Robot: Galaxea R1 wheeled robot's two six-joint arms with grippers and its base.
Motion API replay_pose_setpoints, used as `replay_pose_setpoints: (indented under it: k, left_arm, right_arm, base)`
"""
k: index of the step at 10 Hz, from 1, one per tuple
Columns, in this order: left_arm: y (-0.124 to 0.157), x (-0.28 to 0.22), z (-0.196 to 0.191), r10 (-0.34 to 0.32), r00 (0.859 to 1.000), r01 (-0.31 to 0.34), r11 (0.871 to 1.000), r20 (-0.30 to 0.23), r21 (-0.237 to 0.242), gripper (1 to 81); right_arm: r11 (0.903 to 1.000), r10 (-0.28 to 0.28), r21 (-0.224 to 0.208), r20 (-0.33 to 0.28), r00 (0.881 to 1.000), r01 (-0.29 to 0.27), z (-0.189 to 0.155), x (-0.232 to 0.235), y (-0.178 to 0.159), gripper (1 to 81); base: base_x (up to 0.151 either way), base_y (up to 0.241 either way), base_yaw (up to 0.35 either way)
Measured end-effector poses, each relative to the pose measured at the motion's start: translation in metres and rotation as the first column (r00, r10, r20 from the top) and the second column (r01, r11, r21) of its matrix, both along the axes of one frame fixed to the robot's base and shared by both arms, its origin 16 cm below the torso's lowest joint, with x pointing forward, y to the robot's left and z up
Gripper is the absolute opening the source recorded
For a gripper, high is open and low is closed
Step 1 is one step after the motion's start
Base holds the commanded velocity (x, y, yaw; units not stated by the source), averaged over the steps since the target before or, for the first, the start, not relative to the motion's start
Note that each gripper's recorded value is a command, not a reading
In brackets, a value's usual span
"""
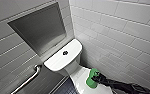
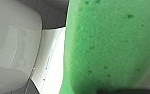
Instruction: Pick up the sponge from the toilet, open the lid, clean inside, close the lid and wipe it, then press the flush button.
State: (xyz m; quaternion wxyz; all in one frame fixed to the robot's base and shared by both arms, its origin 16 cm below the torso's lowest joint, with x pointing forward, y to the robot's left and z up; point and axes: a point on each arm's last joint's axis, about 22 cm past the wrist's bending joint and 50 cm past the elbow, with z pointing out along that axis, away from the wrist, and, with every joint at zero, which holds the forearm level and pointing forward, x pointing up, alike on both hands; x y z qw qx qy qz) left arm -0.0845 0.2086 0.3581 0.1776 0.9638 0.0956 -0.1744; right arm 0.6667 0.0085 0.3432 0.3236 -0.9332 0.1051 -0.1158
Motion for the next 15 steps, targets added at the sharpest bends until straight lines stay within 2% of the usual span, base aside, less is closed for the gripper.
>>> replay_pose_setpoints:
  k: [1, 5, 8, 10, 13, 15]
  left_arm:
    - [-0.004, 0.001, 0.0, 0.001, 1.0, -0.001, 1.0, 0.002, -0.006, 81.1]
    - [-0.005, 0.001, 0.0, 0.0, 1.0, 0.0, 1.0, 0.003, -0.007, 81.1]
    - [-0.007, 0.001, -0.001, -0.009, 1.0, 0.01, 1.0, 0.008, -0.012, 81.1]
    - [-0.016, 0.003, -0.001, -0.016, 1.0, 0.017, 1.0, 0.016, -0.026, 81.1]
    - [-0.012, 0.002, -0.001, -0.019, 1.0, 0.019, 1.0, 0.015, -0.021, 81.1]
    - [-0.009, 0.002, 0.0, -0.02, 1.0, 0.02, 1.0, 0.014, -0.019, 81.1]
  right_arm:
    - [1.0, -0.002, 0.003, -0.008, 1.0, 0.002, -0.007, -0.018, 0.002, 1.0]
    - [0.9971, -0.075, 0.007, -0.023, 0.997, 0.075, -0.038, -0.09, -0.02, 1.0]
    - [0.9985, -0.043, 0.032, -0.079, 0.996, 0.045, -0.038, -0.124, -0.049, 1.0]
    - [0.9983, -0.006, 0.056, -0.153, 0.988, 0.014, -0.031, -0.167, -0.082, 1.0]
    - [0.9997, -0.021, 0.004, -0.256, 0.966, 0.022, -0.033, -0.254, -0.169, 1.0]
    - [0.9982, -0.039, -0.056, -0.322, 0.946, 0.022, -0.036, -0.316, -0.219, 1.0]
  base:
    - [0.0, 0.0, 0.0]
    - [0.0, 0.0, 0.0]
    - [0.0, 0.0, 0.0]
    - [0.0, 0.0, 0.0]
    - [0.0, 0.0, 0.0]
    - [0.0, 0.0, 0.0]
